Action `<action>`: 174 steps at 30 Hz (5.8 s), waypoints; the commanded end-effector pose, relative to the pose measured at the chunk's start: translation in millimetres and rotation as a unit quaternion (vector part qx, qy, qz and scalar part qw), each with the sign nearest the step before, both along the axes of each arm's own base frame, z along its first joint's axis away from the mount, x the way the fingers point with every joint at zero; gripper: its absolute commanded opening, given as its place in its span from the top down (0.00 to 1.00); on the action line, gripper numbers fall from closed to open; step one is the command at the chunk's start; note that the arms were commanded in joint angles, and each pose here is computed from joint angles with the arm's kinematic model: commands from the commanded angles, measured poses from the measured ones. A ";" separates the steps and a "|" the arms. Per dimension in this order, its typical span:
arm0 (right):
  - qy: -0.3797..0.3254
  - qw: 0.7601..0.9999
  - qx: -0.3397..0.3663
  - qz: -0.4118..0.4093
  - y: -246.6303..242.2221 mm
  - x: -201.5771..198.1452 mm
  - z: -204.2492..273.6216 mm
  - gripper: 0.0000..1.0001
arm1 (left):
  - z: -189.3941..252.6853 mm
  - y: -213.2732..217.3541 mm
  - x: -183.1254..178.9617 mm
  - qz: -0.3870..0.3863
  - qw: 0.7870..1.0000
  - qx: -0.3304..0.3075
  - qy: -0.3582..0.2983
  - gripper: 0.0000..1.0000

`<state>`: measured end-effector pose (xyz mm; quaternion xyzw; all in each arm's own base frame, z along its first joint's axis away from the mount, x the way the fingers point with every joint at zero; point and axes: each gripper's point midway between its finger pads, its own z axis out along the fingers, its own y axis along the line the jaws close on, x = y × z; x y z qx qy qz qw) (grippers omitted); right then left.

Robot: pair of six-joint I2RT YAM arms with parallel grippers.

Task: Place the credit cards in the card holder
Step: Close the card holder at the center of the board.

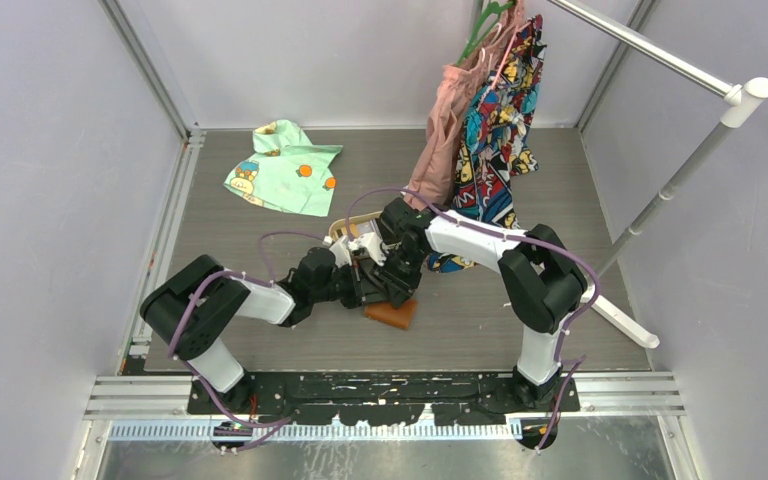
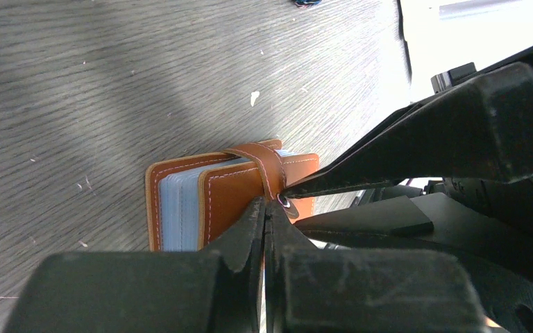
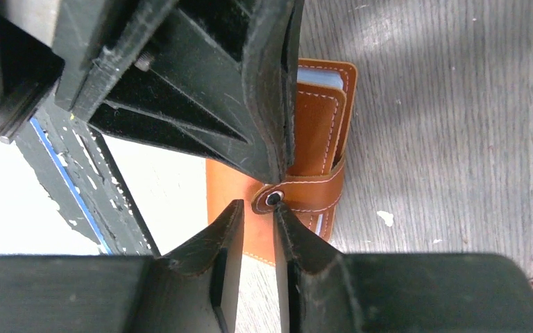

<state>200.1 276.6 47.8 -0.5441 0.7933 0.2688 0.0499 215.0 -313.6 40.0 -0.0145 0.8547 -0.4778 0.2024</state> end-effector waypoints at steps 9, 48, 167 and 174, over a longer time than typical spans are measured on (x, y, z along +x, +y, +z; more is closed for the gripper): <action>-0.013 0.999 -0.023 -0.021 -5.4 6.0 -7.2 0.77 | -90.5 62.6 -41.4 0.018 0.980 0.172 0.100 1.00; -0.133 0.989 0.063 0.028 3.4 24.2 44.1 0.44 | -93.4 62.4 -43.3 0.015 0.979 0.172 0.105 1.00; -0.146 0.942 -0.066 0.295 15.7 -88.3 -31.4 0.99 | -99.5 59.8 -47.1 0.015 0.981 0.158 0.115 1.00; -0.143 0.934 -0.079 0.316 15.7 -100.3 -38.7 0.99 | -99.8 60.3 -47.7 0.015 0.980 0.159 0.117 1.00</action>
